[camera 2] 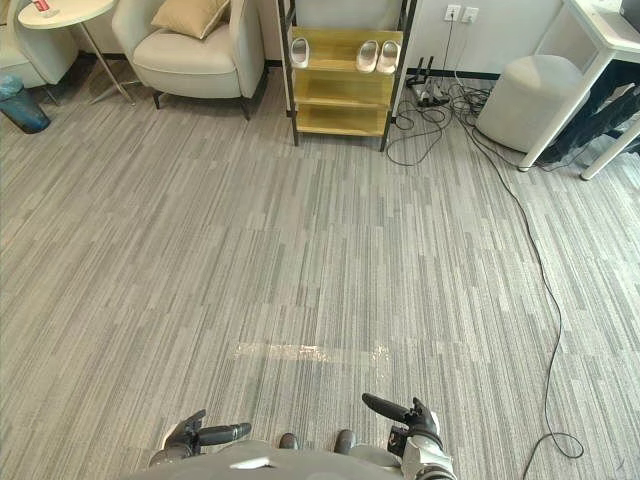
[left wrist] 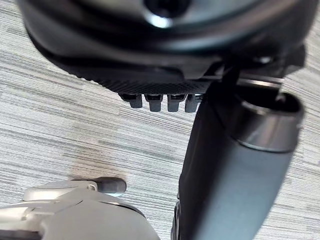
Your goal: Organize the slippers on the shoe rack
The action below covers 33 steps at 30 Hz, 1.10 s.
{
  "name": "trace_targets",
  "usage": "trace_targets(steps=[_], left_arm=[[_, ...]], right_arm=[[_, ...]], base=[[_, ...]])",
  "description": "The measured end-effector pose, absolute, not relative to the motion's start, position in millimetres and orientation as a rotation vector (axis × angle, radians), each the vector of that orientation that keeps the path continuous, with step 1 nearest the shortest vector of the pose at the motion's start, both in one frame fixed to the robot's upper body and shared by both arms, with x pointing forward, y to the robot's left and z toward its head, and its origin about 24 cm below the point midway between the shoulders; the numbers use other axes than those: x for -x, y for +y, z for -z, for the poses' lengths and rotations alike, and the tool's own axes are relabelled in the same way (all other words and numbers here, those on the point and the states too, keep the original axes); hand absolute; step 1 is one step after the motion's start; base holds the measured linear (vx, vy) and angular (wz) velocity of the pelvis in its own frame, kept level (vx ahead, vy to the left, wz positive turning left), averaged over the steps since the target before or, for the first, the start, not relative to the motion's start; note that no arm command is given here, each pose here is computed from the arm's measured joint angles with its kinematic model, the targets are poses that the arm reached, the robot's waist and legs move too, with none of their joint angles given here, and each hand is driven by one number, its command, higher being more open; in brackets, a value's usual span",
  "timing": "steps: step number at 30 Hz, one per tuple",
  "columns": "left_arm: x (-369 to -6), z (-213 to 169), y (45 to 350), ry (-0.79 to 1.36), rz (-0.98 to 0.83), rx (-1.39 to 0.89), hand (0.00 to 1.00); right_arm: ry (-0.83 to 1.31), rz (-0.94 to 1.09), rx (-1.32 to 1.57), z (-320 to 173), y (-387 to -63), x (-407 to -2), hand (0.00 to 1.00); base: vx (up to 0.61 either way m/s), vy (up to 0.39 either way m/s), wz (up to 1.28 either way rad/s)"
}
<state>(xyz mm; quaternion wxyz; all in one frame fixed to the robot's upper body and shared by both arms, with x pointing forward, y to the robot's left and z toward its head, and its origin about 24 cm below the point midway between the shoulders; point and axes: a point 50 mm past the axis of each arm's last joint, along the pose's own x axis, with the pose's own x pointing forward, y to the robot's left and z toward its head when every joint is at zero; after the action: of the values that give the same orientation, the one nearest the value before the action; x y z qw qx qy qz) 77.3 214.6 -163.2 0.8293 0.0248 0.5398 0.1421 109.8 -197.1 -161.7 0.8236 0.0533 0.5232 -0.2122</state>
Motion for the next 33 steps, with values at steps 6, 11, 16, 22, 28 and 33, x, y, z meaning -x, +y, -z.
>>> trace_targets(steps=[6,11,16,22,28,33], left_arm=[[-77.2,163.2,214.7,1.146,-0.301,-0.051,1.00],[-77.2,163.2,214.7,1.146,-0.301,-0.051,1.00],[-77.2,163.2,214.7,1.146,-0.302,-0.050,1.00],[-77.2,163.2,214.8,1.146,-0.302,-0.050,1.00],[-77.5,163.1,214.9,1.146,-0.303,-0.051,1.00],[-78.4,162.8,215.7,1.144,-0.304,-0.053,1.00]], right_arm=[[1.113,0.451,-0.117,161.8,-196.8,-109.6,1.00],[1.113,0.448,-0.118,161.9,-196.8,-109.5,1.00],[1.113,0.449,-0.119,161.9,-196.9,-109.2,1.00],[1.111,0.469,-0.149,162.0,-197.2,-108.8,1.00],[1.109,0.476,-0.158,161.9,-197.4,-109.1,1.00],[1.099,0.491,-0.186,161.3,-197.1,-110.9,1.00]], base=[[-0.04,-0.020,-0.01],[-0.05,-0.025,-0.01],[-0.05,-0.029,-0.01],[-0.02,-0.015,-0.01],[-0.02,-0.021,-0.01],[-0.03,-0.039,-0.07]])
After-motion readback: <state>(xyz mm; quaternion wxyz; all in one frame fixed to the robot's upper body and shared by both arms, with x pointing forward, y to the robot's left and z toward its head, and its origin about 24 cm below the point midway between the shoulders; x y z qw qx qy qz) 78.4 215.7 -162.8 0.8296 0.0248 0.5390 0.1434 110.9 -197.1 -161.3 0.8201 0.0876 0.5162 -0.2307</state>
